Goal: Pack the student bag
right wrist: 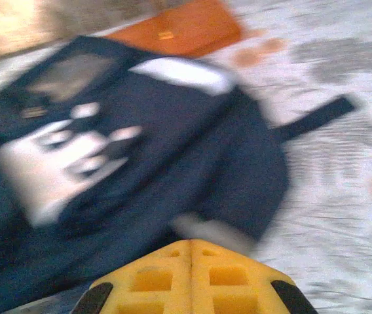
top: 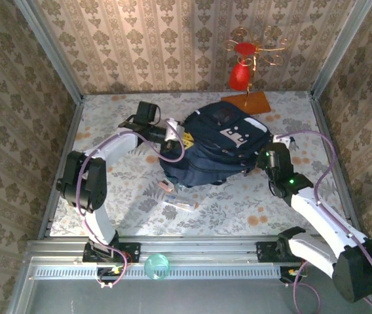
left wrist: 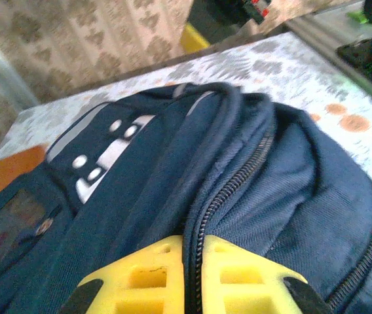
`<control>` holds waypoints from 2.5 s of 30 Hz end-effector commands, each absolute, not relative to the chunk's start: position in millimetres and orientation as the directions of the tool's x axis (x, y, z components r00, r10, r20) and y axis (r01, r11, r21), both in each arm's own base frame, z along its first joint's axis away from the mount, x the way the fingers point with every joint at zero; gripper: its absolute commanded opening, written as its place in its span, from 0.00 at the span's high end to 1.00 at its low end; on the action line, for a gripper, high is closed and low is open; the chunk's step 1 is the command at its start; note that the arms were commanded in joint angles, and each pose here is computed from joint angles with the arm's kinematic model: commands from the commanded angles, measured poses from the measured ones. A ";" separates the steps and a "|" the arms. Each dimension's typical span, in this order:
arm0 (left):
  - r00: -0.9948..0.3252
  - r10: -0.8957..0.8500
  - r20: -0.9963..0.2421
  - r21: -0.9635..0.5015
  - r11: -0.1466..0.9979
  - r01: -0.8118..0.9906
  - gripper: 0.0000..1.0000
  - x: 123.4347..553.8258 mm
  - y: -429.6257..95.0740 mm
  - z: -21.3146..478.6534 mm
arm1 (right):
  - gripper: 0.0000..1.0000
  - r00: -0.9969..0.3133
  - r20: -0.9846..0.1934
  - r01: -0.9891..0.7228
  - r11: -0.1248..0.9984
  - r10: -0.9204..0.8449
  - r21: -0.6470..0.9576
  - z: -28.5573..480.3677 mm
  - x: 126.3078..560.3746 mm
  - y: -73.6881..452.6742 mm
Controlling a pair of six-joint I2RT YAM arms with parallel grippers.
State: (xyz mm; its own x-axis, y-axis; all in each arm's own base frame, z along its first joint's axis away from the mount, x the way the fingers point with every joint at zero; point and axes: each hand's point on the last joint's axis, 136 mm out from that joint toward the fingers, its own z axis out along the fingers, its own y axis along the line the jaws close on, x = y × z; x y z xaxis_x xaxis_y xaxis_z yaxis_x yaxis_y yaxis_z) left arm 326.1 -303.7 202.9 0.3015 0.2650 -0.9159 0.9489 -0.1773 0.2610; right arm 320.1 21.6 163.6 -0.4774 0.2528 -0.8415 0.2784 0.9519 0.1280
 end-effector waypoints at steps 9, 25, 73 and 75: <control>0.296 0.324 -0.899 0.274 -0.112 0.955 1.00 351.7 -271.1 188.5 | 0.93 -0.488 -0.864 -0.069 0.981 0.125 0.181 163.5 339.8 79.3; 0.221 0.337 -0.915 0.220 -0.041 0.975 0.62 349.3 -244.3 191.9 | 0.43 -0.613 -0.719 0.037 0.921 0.327 0.387 147.8 388.3 76.6; -0.790 -0.199 -0.580 -0.529 0.830 0.179 0.42 452.8 -163.7 102.1 | 0.56 -0.690 -0.644 0.071 0.917 0.330 0.393 104.4 299.2 116.6; -0.789 -0.194 -0.583 -0.524 0.831 0.183 0.40 451.4 -163.2 103.3 | 0.52 -0.667 -0.697 0.046 0.948 0.263 0.314 115.2 293.5 106.4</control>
State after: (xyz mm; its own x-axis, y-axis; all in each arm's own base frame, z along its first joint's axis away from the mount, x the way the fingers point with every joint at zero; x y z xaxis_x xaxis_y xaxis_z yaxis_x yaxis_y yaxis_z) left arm 448.3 -166.0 100.8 -0.7902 -0.2058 -0.5773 0.1768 0.8254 -0.5362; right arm 302.9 131.3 107.3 -0.6920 0.3824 -0.6123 0.0547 0.8735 0.4837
